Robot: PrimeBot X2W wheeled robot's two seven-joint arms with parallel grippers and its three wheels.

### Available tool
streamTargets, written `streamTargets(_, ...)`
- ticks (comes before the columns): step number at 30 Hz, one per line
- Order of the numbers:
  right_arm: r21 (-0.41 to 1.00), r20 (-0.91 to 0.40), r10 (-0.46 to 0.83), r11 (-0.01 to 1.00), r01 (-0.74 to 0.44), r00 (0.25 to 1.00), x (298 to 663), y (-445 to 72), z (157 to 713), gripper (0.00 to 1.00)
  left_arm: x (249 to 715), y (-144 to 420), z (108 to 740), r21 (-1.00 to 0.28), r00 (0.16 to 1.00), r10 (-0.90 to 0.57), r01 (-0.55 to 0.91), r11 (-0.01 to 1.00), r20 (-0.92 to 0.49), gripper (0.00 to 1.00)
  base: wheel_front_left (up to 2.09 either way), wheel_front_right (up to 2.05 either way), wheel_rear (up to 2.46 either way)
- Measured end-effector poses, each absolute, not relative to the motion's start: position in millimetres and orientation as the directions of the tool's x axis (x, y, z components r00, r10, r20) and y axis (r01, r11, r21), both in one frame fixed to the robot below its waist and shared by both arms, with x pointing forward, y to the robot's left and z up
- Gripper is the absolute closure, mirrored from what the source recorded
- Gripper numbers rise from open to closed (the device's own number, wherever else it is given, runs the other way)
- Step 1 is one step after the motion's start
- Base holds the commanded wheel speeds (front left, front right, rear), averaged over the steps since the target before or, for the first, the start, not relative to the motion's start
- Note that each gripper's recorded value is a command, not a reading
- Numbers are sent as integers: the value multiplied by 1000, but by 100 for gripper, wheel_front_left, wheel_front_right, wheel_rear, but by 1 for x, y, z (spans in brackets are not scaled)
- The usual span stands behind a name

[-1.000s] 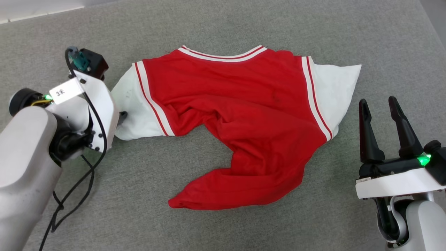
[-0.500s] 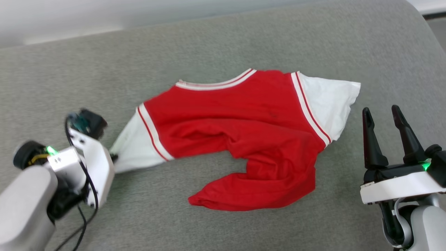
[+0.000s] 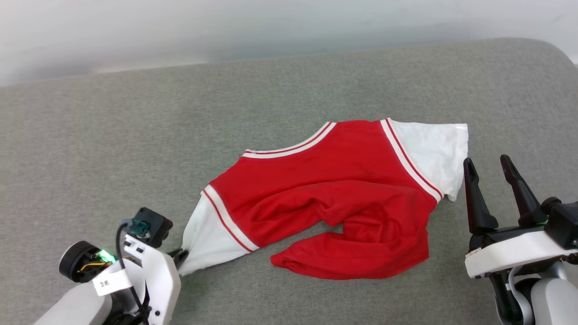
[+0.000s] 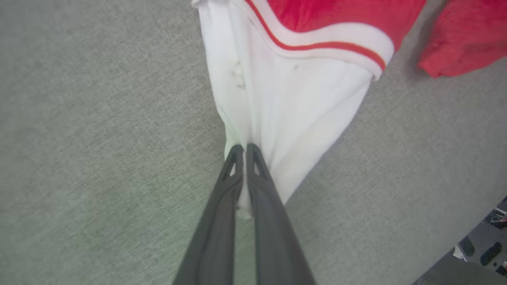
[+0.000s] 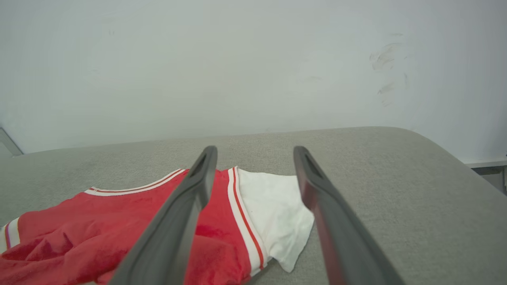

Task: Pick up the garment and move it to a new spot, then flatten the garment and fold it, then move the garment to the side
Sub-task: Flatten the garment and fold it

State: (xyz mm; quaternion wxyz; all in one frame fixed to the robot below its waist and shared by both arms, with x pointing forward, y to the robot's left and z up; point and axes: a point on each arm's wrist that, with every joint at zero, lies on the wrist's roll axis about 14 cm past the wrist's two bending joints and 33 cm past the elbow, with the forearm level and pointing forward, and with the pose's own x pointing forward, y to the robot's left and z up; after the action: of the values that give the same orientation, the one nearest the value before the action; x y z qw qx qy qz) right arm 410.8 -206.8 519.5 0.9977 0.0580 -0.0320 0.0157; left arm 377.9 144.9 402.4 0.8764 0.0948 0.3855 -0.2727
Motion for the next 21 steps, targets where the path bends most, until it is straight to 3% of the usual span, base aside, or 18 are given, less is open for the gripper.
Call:
streamTargets(1,115,69,31,993,-38,997,411,-206,521,0,381,145,407,-39,584,-405,537,843,-703,93,0,0,0)
streamTargets(2,116,69,33,992,-41,997,411,-205,522,0,383,144,412,-37,616,-409,524,851,-673,6,0,0,0)
streamTargets(3,116,69,36,992,-44,997,411,-204,522,0,385,144,416,-35,644,-411,512,858,-646,0,0,0,0)
streamTargets(12,67,-21,114,991,-112,993,414,-192,515,0,412,150,487,27,902,-375,389,921,-215,0,0,0,0)
streamTargets(17,-42,-232,159,984,-173,960,424,-203,494,0,406,160,501,18,948,-307,309,951,-85,0,0,0,0)
streamTargets(21,-121,-412,107,978,-171,905,445,-232,488,0,401,162,500,-20,960,-272,271,962,-65,0,0,0,0)
